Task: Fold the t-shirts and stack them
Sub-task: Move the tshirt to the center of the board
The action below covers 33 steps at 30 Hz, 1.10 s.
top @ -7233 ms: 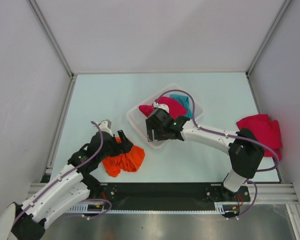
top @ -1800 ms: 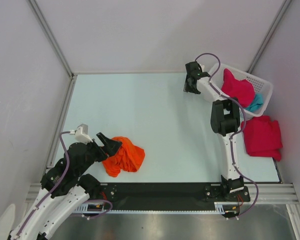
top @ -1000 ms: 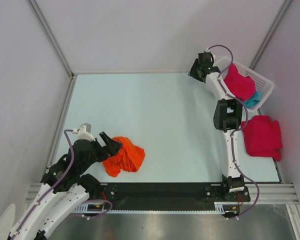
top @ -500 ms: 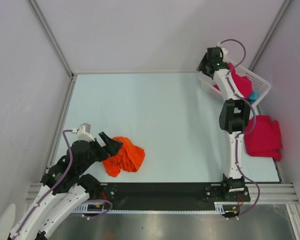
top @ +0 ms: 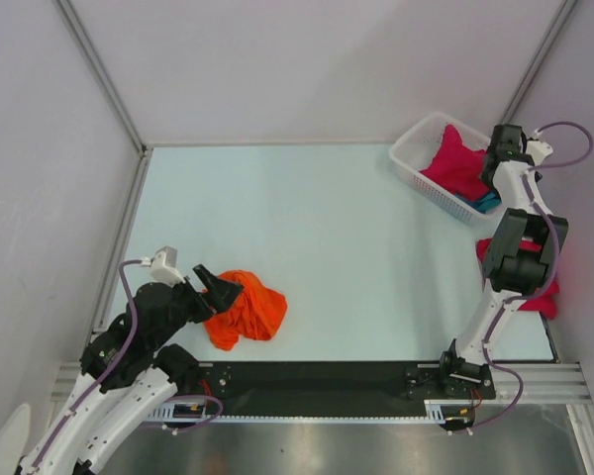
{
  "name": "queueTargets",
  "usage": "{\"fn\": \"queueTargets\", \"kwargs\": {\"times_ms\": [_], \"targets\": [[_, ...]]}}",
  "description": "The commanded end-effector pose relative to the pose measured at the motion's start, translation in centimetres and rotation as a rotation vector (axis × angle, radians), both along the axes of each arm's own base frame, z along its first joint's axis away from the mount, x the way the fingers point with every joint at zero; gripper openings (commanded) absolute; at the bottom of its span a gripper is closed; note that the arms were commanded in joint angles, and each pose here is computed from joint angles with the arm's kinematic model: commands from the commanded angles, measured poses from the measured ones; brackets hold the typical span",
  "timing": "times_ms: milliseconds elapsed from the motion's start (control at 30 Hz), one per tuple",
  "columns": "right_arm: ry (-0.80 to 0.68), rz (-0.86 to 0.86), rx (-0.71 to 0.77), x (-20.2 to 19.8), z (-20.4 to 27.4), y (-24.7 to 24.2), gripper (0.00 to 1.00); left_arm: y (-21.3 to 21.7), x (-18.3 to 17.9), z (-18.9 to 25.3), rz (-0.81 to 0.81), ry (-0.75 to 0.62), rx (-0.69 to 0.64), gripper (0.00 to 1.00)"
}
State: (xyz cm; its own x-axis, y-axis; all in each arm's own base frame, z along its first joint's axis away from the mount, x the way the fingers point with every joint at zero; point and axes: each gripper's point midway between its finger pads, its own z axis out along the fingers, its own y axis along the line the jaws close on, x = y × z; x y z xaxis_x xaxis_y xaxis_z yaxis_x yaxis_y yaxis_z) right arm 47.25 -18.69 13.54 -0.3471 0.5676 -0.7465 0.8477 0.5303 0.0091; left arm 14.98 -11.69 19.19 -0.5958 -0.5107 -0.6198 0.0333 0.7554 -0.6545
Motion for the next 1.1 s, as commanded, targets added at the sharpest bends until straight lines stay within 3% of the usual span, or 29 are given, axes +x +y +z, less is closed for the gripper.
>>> {"fn": "queueTargets", "kwargs": {"times_ms": [0,333,400,467,733,1067], "targets": [[-0.056,-0.069,-0.018,-1.3,1.7,-0.6,0.68,-0.7,-0.2,1.0,-0.045,-0.041,-0.030,0.99],[0.032,-0.101,0.005,-3.5,-1.0,-0.3,0.62,-0.1,-0.7,2.3,-0.036,-0.074,-0.044,0.99],[0.023,-0.097,0.002,-3.7,-0.9,-0.2,0.25,-0.1,-0.8,2.5,-0.041,-0.079,-0.047,0.99],[0.028,-0.111,-0.005,-4.8,-1.0,-0.1,0.00,-0.2,-0.7,2.5,-0.043,-0.074,-0.043,0.99],[-0.004,-0.104,-0.018,-7.5,-0.8,2.8,0.00,-0.6,-0.6,2.8,-0.057,-0.080,-0.050,0.99],[-0.105,-0.121,-0.157,-11.7,2.9,11.2,0.00,-0.5,-0.9,2.9,-0.058,-0.084,-0.059,0.98]]}}
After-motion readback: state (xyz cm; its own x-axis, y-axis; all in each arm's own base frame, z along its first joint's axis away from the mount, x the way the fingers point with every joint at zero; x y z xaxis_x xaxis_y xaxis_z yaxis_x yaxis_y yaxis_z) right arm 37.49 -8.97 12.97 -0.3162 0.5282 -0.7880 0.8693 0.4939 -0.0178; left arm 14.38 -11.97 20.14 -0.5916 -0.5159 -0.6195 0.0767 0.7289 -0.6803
